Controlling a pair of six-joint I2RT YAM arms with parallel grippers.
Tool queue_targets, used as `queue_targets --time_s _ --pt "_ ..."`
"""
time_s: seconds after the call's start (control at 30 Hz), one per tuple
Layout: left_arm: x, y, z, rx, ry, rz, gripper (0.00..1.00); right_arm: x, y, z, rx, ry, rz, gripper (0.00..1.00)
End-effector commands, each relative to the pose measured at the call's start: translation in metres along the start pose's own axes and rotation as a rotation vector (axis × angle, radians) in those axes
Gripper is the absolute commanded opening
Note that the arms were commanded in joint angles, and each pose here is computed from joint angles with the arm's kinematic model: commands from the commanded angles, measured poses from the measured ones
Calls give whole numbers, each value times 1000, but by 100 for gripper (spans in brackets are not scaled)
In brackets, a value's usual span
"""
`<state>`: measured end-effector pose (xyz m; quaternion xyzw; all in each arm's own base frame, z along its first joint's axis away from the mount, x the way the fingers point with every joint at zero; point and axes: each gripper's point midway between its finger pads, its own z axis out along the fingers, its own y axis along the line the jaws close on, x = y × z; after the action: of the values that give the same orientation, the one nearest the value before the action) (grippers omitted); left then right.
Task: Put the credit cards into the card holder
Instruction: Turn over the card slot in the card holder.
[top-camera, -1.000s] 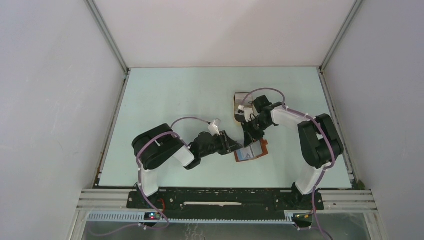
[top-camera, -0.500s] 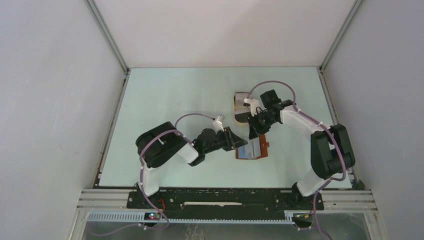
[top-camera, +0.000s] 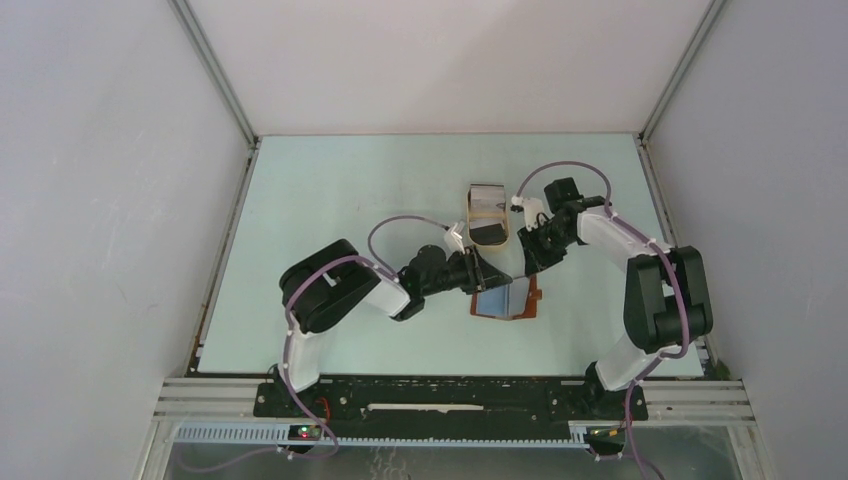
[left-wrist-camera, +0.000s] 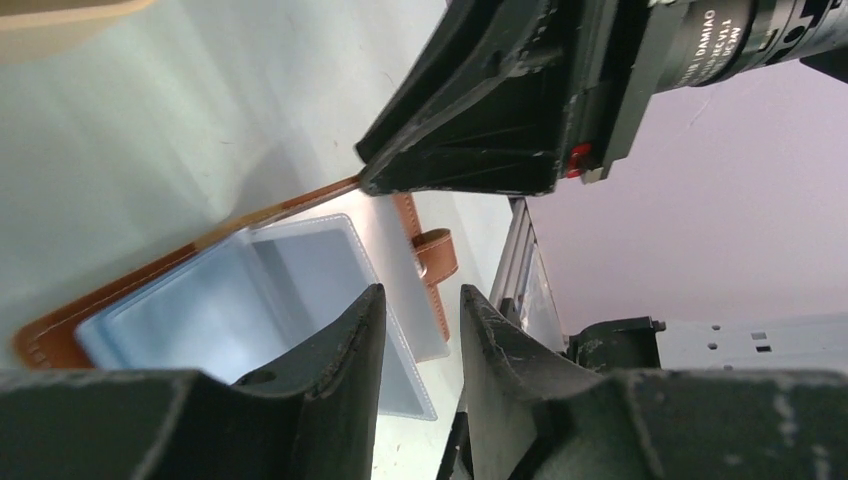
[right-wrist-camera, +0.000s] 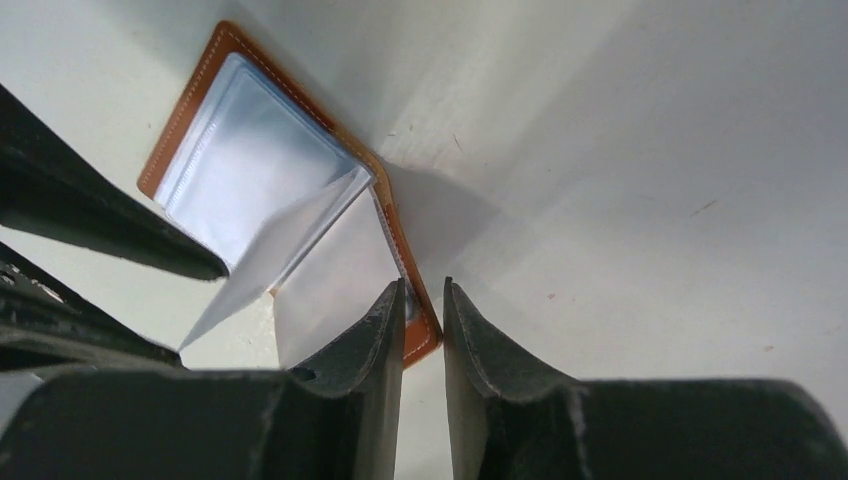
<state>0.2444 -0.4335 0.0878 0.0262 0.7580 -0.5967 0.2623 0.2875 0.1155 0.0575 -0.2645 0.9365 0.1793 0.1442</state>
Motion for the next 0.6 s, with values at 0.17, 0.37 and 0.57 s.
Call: queue_targets --time_s 0.17,0.37,0.57 --pt "27 -16 32 70 153 8 38 12 -2 8 -29 72 -7 29" --pt "38 -6 36 37 203 -8 38 5 -4 -1 -50 29 19 29" --pt "38 4 33 -11 193 20 38 -12 -5 -26 -47 -85 7 32"
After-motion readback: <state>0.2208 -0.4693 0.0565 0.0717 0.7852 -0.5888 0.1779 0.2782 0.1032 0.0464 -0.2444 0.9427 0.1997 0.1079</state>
